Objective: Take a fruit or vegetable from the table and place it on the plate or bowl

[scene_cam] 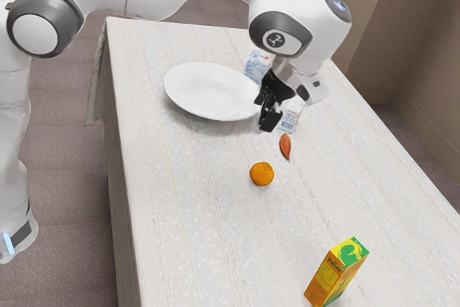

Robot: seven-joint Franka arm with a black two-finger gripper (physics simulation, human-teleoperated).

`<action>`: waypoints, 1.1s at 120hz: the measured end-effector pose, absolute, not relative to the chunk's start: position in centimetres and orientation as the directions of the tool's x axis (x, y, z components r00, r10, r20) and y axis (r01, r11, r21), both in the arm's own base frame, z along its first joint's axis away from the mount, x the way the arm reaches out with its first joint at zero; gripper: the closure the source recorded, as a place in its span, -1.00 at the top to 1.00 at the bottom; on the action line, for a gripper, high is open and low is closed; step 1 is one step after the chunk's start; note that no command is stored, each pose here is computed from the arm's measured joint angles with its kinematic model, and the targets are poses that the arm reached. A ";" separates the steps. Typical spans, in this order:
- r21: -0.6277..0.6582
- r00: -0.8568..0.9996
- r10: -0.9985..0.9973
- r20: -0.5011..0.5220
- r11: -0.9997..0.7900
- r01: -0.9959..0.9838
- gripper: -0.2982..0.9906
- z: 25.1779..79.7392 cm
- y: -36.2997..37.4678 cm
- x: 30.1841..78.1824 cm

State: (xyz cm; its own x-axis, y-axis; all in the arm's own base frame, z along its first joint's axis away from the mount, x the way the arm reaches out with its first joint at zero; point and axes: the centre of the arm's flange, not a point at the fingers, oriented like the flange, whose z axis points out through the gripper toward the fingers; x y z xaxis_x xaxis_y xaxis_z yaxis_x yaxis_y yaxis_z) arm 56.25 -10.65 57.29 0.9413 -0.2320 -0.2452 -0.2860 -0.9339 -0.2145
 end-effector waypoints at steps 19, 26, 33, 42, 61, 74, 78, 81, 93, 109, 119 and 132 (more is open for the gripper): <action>-0.230 0.960 -0.266 -0.087 -0.932 -0.279 0.54 57.8 -10.3 58.6; -0.226 0.966 -0.251 -0.058 -0.940 -0.257 0.54 57.7 -9.5 59.2; -0.224 0.968 -0.248 -0.034 -0.942 -0.249 0.54 57.9 -9.5 59.4; -0.206 0.970 -0.245 -0.007 -0.948 -0.241 0.54 58.2 -10.0 59.5; -0.105 0.985 -0.171 -0.015 -0.979 -0.172 0.53 56.2 -8.6 59.7; -0.033 0.991 -0.129 -0.042 -0.991 -0.130 0.53 53.6 -8.1 59.6; -0.012 0.992 -0.120 -0.047 -0.993 -0.121 0.54 52.9 -8.2 59.5; 0.001 0.992 -0.115 -0.052 -0.993 -0.115 0.54 52.3 -8.3 59.5; 0.044 0.994 -0.090 -0.069 -0.995 -0.087 0.54 50.0 -8.3 59.2; 0.071 0.996 -0.065 -0.058 -0.996 -0.060 0.54 48.7 -8.1 59.3; 0.082 0.997 -0.056 -0.053 -0.995 -0.051 0.54 48.2 -8.3 59.3; 0.096 0.998 -0.034 -0.046 -0.995 -0.030 0.54 47.6 -7.6 59.6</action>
State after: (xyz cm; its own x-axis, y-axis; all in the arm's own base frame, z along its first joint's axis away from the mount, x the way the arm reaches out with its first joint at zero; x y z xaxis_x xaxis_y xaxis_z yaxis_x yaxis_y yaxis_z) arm 59.62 -7.58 47.64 0.9984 -0.0343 -0.0457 -0.0298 -0.9949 0.0960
